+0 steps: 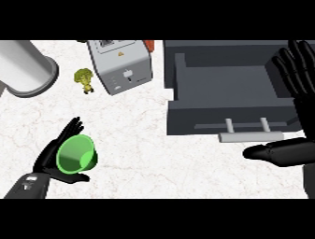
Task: Pick up the cup, place it into the drawer and close the drawer
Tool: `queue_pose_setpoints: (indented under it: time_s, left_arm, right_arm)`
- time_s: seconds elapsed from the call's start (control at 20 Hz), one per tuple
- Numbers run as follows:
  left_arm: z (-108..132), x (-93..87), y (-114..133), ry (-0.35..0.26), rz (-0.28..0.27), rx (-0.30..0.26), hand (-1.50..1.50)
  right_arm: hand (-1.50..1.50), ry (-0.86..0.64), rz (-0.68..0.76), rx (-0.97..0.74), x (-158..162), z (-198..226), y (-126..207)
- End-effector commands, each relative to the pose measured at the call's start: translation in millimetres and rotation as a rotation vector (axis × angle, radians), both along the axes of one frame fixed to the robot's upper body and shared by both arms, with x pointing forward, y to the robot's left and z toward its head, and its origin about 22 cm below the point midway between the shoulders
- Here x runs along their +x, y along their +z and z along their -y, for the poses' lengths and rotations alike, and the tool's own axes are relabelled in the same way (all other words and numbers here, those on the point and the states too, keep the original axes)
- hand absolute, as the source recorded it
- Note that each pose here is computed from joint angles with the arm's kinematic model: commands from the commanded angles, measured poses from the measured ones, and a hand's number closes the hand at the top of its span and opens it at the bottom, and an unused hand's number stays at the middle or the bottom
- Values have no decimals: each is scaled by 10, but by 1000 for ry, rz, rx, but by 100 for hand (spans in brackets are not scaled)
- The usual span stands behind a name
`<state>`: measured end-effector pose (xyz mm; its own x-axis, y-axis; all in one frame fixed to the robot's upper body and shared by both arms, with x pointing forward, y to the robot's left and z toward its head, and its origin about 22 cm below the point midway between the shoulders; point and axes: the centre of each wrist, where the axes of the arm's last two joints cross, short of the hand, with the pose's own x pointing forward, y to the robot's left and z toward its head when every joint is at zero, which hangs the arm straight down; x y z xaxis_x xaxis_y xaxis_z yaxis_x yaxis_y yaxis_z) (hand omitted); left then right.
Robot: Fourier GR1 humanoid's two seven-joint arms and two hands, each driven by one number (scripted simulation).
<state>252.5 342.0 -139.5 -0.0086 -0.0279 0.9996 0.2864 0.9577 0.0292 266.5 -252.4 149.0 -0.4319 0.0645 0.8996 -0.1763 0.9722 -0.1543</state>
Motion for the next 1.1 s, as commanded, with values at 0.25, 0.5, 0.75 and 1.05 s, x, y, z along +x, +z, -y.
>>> queue_pose_setpoints:
  time_s: [0.25,0.5,0.75,1.05]
  left_arm:
    - [161,15,-69,-96,79,-156,-150]
    - [372,87,-86,-187,37,-275,150]
    - [549,156,-52,-110,271,-205,150]
    - [530,235,9,1,384,-227,150]
  right_arm:
    - [-150,0,4,-19,29,60,29]
    - [-150,-6,-14,6,114,56,-1]
    - [-150,-8,-16,-36,114,144,57]
    - [-150,-7,-10,-13,70,157,-7]
